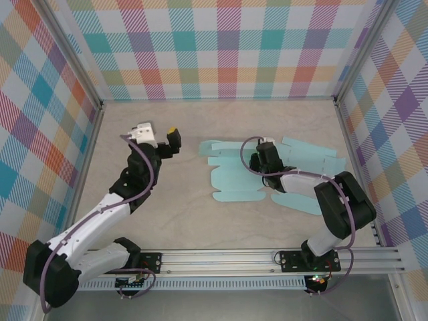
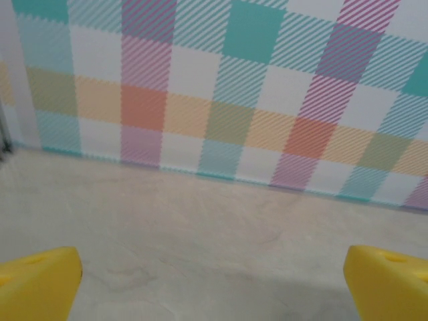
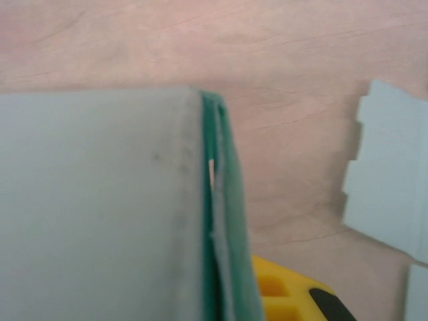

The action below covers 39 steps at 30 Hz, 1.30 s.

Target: Fold the paper box

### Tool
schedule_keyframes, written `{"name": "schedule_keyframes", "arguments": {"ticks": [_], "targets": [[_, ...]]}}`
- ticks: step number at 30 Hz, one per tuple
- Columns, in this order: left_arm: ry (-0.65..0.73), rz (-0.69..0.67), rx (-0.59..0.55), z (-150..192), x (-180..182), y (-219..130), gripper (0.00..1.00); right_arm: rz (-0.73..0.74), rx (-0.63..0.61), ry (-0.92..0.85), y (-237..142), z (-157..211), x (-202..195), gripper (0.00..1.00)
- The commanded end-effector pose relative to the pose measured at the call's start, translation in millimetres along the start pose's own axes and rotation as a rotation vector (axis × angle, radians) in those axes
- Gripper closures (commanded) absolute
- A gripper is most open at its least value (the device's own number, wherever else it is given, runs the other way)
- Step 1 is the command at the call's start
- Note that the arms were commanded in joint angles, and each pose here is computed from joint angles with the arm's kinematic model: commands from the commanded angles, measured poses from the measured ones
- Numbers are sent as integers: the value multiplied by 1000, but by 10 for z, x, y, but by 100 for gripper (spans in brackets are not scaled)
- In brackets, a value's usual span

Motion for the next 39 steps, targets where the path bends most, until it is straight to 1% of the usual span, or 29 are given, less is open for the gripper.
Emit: {"name": "schedule_keyframes", "arguments": {"ticks": [1,3,6,11,19,31,39], "targets": [[-186,161,152,292,-198,-69,0,-133,71,-12,-80,-5,257,100],[-186,214,180,315,-286,-73,0,-178,91,-11,-104,-26,350,100],[-187,235,226,389,-354,-20,0,-217,104,-5,-127,-45,427,100],[-190,277,291,508,-506,117,0,-221,101,0,-154,-55,429,100],[-246,404,296,482,-793,250,0,-209,97,0,-171,-24,382,100],[-204,356,409,904,-860,398,0,-191,101,34,-146,-28,369,100],[-209,387,424,1039,-1059,541,0,-169,104,26,-141,-9,369,100]]}}
Point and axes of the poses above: each hand's point on the last joint's axis, 136 mm out from that joint toward the fingers, its own y axis out along the fingers, its own x axis along the line the jaws close on, z = x × y, the point moved 3 cm from there along -y, back along the fingers, and after that the axes turned 11 degrees about y, right-handed, at the moved point
